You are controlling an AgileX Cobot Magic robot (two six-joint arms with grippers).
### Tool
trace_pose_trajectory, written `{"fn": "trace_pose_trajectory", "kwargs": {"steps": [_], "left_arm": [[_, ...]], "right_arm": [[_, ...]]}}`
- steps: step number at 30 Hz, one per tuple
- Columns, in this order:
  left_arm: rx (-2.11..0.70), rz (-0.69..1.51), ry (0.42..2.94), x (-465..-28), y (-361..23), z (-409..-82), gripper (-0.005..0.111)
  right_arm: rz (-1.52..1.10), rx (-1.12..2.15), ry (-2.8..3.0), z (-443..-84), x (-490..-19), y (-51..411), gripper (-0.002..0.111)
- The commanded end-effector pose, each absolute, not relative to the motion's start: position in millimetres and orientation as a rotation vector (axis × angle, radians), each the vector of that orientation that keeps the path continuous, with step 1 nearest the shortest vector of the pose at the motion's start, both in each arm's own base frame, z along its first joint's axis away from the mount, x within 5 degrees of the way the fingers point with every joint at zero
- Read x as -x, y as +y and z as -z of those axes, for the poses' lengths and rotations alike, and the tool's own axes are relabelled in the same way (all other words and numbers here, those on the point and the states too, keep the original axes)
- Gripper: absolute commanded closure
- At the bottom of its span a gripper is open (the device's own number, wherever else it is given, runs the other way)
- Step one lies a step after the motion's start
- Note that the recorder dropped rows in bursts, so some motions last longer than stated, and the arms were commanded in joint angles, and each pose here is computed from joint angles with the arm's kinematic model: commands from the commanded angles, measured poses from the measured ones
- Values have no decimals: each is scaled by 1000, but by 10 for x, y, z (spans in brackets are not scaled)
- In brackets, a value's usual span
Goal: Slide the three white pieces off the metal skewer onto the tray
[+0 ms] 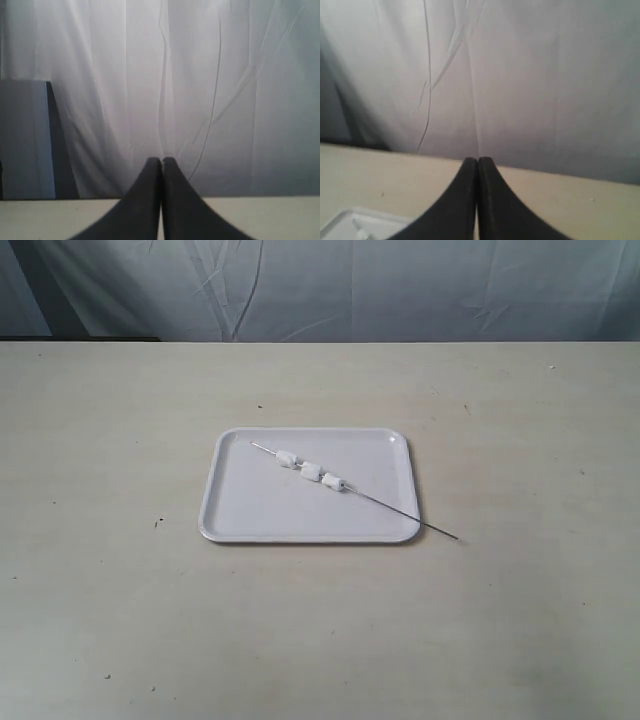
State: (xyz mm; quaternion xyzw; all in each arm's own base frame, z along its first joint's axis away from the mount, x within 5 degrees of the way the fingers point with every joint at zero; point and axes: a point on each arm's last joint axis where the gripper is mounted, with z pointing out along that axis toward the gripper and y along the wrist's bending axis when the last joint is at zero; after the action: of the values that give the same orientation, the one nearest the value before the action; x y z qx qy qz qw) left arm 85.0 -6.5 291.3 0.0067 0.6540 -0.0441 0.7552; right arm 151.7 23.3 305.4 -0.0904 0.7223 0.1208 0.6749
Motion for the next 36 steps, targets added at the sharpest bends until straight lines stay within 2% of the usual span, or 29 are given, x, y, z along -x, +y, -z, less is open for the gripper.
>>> {"fn": "trace_pose_trajectory", "kwargs": {"steps": [1, 6, 10, 14, 19, 22, 26, 30, 32, 36], "left_arm": [[-110, 65, 1601, -1089, -88, -2849, 107], [-90, 175, 1865, -1343, -123, -2565, 107], [-50, 373, 2020, -1486, -217, -2376, 107], [35, 417, 2139, -1615, -205, -2194, 107], [268, 114, 2074, -1758, 84, -2262, 107], [215, -93, 2026, -1797, 203, -2369, 107], [133, -284, 2067, -1778, 292, -2311, 107], [541, -574, 2258, -1638, 568, -2144, 107], [567, -522, 2329, -1660, 529, -2126, 107], [543, -119, 2492, -1717, 254, -2012, 107]], "right_arm": [[-379, 295, 1890, -2958, -1872, 332, 109], [-518, 285, 2016, -2760, -2105, 418, 109], [-539, 267, 2083, -2612, -2205, 418, 109], [-467, 211, 2117, -2527, -2285, 356, 109], [-267, 88, 2110, -2512, -2356, 191, 109], [-160, -35, 2099, -2510, -2387, 76, 109], [-64, -101, 2125, -2406, -2421, -10, 109], [37, -196, 2193, -2179, -2459, -105, 109], [-42, -194, 2246, -2069, -2493, -50, 109], [-296, -119, 2375, -1825, -2534, 146, 109]]}}
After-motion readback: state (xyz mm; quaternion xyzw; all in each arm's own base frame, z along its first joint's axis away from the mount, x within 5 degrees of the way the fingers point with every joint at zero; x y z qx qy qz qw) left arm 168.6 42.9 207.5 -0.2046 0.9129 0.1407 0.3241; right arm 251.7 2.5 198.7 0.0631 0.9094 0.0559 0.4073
